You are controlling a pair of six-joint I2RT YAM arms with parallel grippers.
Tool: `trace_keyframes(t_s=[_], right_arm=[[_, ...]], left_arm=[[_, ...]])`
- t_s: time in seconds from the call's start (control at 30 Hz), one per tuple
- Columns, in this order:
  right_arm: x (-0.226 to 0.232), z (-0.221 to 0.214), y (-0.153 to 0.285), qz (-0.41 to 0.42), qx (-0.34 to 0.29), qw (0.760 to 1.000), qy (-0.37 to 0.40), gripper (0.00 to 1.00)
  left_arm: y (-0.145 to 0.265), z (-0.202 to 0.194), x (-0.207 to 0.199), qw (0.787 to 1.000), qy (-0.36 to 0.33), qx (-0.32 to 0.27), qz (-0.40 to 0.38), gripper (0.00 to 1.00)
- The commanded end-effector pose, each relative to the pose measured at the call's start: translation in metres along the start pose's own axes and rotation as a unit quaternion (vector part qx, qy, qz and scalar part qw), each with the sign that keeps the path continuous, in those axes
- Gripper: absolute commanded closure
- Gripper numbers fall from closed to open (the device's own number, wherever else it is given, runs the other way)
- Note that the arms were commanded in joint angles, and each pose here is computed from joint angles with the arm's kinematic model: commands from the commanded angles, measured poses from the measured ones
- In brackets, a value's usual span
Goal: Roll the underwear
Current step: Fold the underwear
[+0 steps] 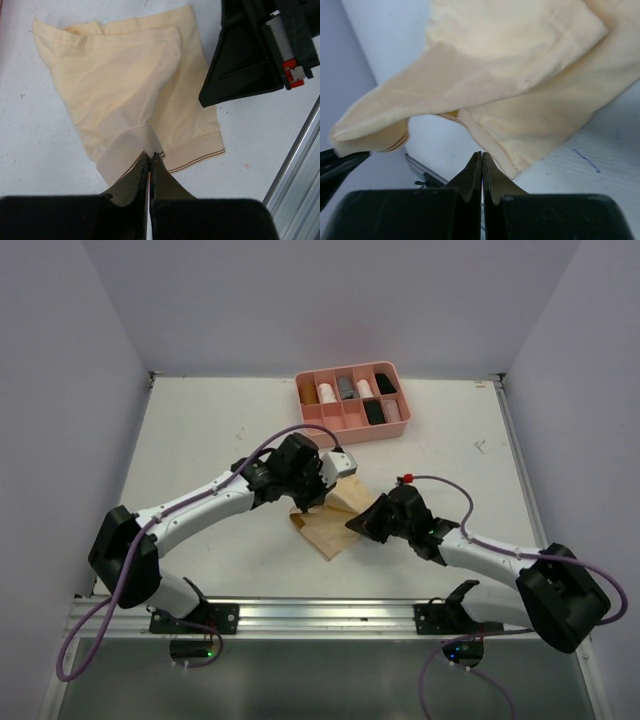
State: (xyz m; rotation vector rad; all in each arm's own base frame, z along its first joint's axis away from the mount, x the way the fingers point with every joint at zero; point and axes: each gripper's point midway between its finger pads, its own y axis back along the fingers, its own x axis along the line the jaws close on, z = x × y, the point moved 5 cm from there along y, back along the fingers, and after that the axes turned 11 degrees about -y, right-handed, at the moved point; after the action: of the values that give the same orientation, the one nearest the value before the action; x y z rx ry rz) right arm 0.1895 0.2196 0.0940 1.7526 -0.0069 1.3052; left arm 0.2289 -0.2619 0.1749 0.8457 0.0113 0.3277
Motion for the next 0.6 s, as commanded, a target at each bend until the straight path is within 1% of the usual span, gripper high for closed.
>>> trace_keyframes(t_s=[0.0,0.07,0.1,0.13,0.17,0.2,0.27,0.3,0.33,0.4,0.43,0.57], right_arm=[[0.033,0.009,0.001,0.098,-0.065,0.991,-0.067,1.00],[0.030,0.000,-0.010,0.089,-0.050,0.992,-0.075,1.00],[0.037,-0.003,-0.013,0.109,-0.050,0.990,-0.077,1.00],[0.029,-0.016,-0.023,0.095,-0.035,0.991,-0.090,1.00],[0.031,-0.019,-0.028,0.102,-0.044,0.989,-0.095,1.00],[0.032,-0.030,-0.032,0.107,-0.034,0.989,-0.093,1.00],[0.021,-0.034,-0.050,0.073,-0.043,0.993,-0.085,1.00],[0.017,-0.034,-0.055,0.068,-0.047,0.993,-0.081,1.00],[0.004,-0.033,-0.064,0.050,-0.049,0.994,-0.082,1.00],[-0.004,-0.027,-0.071,0.046,-0.065,0.993,-0.087,1.00],[-0.014,-0.026,-0.077,0.031,-0.066,0.994,-0.083,1.00],[-0.013,-0.025,-0.087,0.028,-0.050,0.997,-0.060,1.00]], left_arm=[[0.007,0.005,0.007,0.998,0.058,-0.001,0.011,1.00],[0.005,0.003,0.009,0.997,0.071,0.000,0.014,1.00],[0.004,0.002,0.008,0.997,0.075,0.002,0.011,1.00],[0.004,0.002,0.008,0.997,0.079,0.002,0.011,1.00],[0.003,0.001,0.008,0.996,0.086,0.003,0.011,1.00],[0.003,0.000,0.008,0.996,0.088,0.002,0.012,1.00],[0.004,-0.002,0.008,0.995,0.097,0.003,0.018,1.00],[0.004,-0.002,0.009,0.995,0.098,0.002,0.018,1.00],[0.004,-0.005,0.009,0.994,0.103,0.006,0.021,1.00],[0.006,-0.007,0.008,0.994,0.108,0.007,0.024,1.00],[0.006,-0.012,0.007,0.993,0.113,0.012,0.024,1.00],[0.007,-0.021,-0.001,0.993,0.118,0.015,0.012,1.00]])
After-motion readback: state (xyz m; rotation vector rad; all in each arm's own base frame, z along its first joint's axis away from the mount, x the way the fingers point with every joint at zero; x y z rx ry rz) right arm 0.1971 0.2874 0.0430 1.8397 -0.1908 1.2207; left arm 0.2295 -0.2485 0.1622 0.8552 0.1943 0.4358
